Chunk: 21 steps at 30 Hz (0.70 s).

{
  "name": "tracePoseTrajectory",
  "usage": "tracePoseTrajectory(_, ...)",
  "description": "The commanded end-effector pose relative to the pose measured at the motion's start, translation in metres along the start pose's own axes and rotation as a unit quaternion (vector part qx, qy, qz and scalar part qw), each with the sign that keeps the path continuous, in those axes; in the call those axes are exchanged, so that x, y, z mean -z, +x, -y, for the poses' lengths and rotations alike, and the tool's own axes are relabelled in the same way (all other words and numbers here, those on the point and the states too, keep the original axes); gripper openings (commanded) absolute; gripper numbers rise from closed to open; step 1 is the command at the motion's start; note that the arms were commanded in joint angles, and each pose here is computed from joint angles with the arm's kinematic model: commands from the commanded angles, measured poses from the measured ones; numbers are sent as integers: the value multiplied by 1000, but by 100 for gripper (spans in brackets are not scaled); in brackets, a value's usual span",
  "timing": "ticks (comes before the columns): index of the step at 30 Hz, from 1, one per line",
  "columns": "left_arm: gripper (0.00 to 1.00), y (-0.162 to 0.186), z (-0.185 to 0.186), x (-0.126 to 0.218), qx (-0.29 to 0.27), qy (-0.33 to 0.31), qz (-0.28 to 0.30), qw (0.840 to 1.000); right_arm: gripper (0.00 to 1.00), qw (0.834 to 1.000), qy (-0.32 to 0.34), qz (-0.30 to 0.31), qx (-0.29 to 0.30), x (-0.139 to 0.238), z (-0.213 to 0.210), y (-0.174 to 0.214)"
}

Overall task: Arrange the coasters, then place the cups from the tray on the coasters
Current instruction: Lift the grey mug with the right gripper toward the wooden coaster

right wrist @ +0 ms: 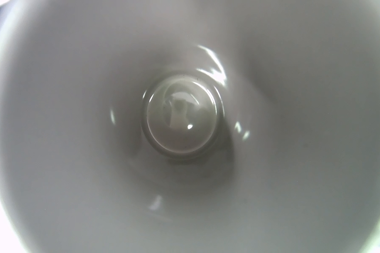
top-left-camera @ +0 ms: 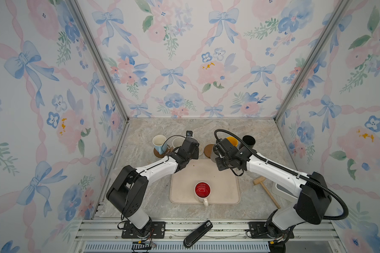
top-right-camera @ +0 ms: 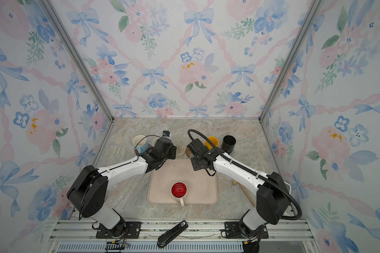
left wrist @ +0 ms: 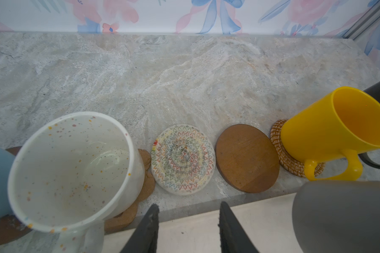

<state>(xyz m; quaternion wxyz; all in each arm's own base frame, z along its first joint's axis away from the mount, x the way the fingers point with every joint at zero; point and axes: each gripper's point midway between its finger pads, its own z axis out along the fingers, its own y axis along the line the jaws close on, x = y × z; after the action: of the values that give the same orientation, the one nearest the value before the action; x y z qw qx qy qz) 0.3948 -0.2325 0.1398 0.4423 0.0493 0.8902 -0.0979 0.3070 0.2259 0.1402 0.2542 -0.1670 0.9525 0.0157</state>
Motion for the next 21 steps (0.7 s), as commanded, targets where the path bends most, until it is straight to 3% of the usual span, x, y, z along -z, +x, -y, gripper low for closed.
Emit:
tracePoseTrajectory(1, 42, -1, -4, 1, -2, -4, 5, 1000, 0, 998, 4, 56, 3, 6, 1, -44)
tracePoseTrajectory(21, 42, 0, -7, -1, 0, -3, 4, 1000, 0, 998, 11, 53, -24, -45, 7, -87)
